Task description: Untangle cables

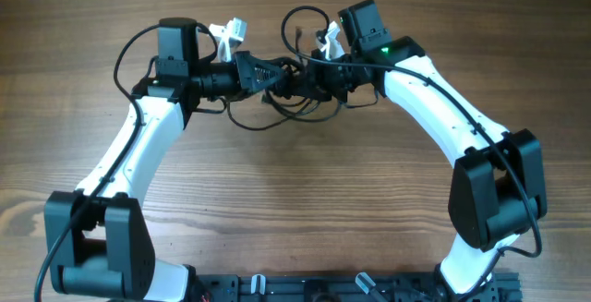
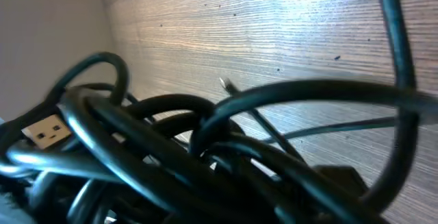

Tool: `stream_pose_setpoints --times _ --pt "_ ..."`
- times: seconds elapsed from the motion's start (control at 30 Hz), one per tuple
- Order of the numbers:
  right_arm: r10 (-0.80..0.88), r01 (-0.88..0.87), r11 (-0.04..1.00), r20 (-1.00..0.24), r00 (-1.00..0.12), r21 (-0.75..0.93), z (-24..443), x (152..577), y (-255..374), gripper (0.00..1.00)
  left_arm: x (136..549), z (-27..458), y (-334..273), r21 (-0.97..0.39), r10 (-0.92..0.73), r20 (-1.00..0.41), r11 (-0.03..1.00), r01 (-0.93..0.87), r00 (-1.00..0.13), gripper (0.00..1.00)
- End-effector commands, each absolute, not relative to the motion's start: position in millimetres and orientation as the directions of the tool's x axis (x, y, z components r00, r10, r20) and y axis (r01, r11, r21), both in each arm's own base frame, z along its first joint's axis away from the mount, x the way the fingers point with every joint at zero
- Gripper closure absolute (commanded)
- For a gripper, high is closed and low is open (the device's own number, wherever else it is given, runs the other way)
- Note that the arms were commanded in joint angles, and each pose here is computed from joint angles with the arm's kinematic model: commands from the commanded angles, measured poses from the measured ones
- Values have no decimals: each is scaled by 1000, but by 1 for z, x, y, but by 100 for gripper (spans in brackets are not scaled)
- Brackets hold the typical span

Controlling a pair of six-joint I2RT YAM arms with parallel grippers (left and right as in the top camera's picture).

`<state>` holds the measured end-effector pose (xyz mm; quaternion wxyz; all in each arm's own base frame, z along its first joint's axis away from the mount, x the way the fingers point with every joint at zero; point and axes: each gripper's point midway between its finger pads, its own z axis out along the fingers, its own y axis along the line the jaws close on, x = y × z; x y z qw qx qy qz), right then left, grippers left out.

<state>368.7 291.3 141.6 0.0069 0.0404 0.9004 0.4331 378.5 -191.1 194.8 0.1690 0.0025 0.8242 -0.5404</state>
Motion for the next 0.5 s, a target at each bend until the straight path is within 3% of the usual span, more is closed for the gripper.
stream_pose_setpoints --times 0.0,0.13,0.23,0.33,0.47 --pt "25 67 636 66 -997 769 120 356 298 96 381 228 -190 -889 -178 -353 369 270 -918 96" --pt "-63 -48 585 -13 -998 809 131 355 296 96 388 223 -180 -884 -212 -350 397 247 -913 96" --pt "-97 -112 525 -71 -993 844 146 359 286 96 396 199 -160 -856 -291 -297 503 119 -910 96" --pt "-83 -128 523 -100 -992 843 155 364 269 96 396 177 -143 -818 -347 -246 576 1 -905 96" --pt "-63 -141 536 -127 -990 833 163 367 242 96 389 159 -132 -756 -327 -251 654 -26 -911 96"
